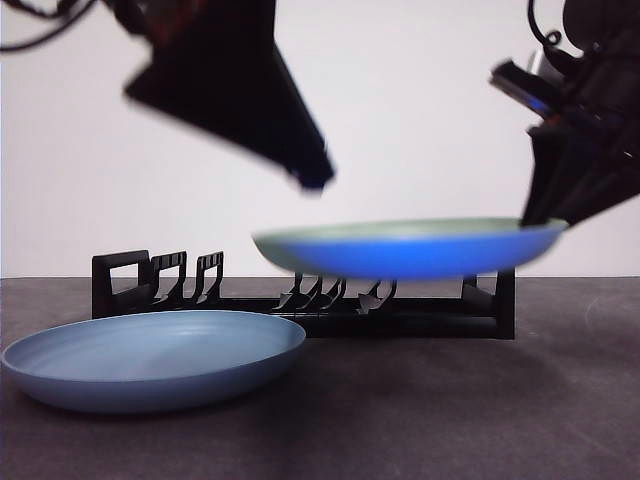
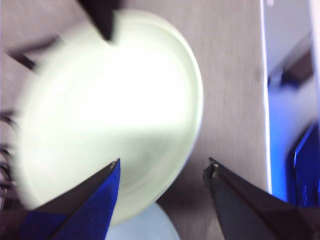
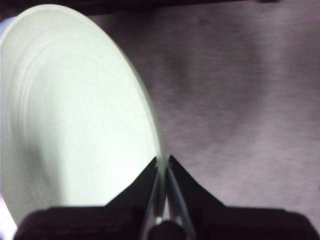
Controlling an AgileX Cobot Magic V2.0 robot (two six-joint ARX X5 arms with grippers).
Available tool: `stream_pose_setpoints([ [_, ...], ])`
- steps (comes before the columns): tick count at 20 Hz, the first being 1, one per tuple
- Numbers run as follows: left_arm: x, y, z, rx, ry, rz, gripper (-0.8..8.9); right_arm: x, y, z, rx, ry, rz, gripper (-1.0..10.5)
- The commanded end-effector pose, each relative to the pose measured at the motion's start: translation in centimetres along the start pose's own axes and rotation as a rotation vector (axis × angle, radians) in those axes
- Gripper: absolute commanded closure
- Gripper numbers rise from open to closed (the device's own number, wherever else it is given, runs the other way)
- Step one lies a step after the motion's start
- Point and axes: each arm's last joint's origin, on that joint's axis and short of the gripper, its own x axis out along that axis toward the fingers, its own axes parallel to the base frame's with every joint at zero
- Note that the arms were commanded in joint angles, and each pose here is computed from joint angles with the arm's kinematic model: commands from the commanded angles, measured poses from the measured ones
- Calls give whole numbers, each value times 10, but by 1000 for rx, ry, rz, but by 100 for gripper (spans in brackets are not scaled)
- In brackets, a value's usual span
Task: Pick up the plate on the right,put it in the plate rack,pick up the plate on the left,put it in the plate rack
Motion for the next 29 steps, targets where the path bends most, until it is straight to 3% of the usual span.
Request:
stream_pose_setpoints([
  [1,9,-4,0,60,39,-6,526,-3,4,3,0,-2,55,962],
  [8,18,-7,-2,76,69,-24,547,-6,7,6,-4,-4,58,962],
  [11,18,-7,-2,96,69,-25,745,-6,7,5,-4,0,64,962],
  [13,18,-6,-2,97,70,-25,828,-7,9,5,-6,9,104,962],
  [24,19,-7,-3,97,78,-34,822,-17,14,3,-45,-27,143,956],
  [26,19,-7,-3,95,79,-34,822,-26,19,3,-82,-79,154,876],
  [29,19,-7,-3,73,79,-32,822,-44,29,4,-158,-204,183,583],
])
